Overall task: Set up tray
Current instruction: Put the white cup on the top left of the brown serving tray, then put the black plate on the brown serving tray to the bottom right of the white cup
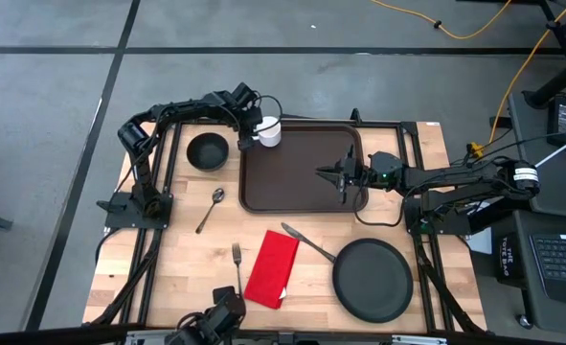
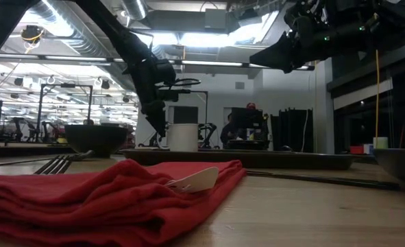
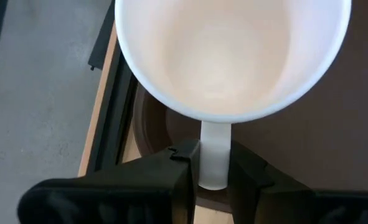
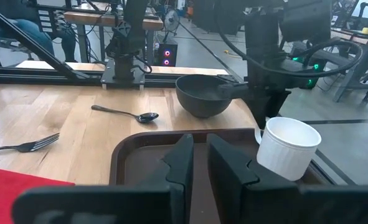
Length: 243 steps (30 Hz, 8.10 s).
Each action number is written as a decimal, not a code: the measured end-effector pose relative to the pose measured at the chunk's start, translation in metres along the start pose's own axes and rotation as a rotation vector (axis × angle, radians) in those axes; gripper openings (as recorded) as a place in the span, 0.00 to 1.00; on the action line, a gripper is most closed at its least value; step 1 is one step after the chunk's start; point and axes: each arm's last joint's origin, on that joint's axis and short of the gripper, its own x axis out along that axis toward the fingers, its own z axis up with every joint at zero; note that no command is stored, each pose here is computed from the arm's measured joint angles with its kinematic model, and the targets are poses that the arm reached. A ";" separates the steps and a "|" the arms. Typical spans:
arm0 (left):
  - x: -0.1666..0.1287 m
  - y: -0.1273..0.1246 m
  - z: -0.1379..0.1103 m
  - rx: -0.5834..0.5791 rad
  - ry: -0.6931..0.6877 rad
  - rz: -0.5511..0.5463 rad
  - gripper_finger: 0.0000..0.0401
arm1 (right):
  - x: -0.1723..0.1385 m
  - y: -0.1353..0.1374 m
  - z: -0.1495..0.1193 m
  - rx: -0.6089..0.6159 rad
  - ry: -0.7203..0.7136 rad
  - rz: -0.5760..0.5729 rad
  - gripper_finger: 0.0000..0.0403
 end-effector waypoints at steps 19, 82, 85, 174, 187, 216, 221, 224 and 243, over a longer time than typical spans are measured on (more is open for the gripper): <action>0.000 0.003 0.001 0.000 0.009 0.056 0.14 | 0.000 0.000 0.000 -0.002 0.000 0.000 0.13; -0.095 -0.155 -0.002 0.084 -0.213 0.056 0.00 | -0.005 0.013 -0.005 0.011 0.092 0.062 0.13; -0.101 -0.172 -0.013 0.089 -0.303 0.037 0.01 | -0.011 0.016 0.000 0.025 0.083 0.033 0.13; -0.136 -0.229 -0.067 0.036 -0.546 0.031 0.01 | -0.093 0.097 -0.039 0.408 1.305 -0.076 0.28; -0.136 -0.229 -0.067 0.020 -0.546 0.028 0.01 | -0.097 0.096 -0.065 0.420 1.339 -0.058 0.39; -0.136 -0.229 -0.067 0.011 -0.546 0.024 0.01 | -0.093 0.100 -0.065 0.461 1.303 0.003 0.39; -0.136 -0.229 -0.067 0.011 -0.546 0.023 0.01 | -0.091 0.101 -0.064 0.476 1.287 0.019 0.39; -0.136 -0.229 -0.067 0.011 -0.546 0.023 0.01 | -0.090 0.102 -0.063 0.482 1.275 0.028 0.39; -0.136 -0.229 -0.067 0.010 -0.546 0.020 0.01 | -0.085 0.106 -0.075 0.423 1.327 -0.008 0.39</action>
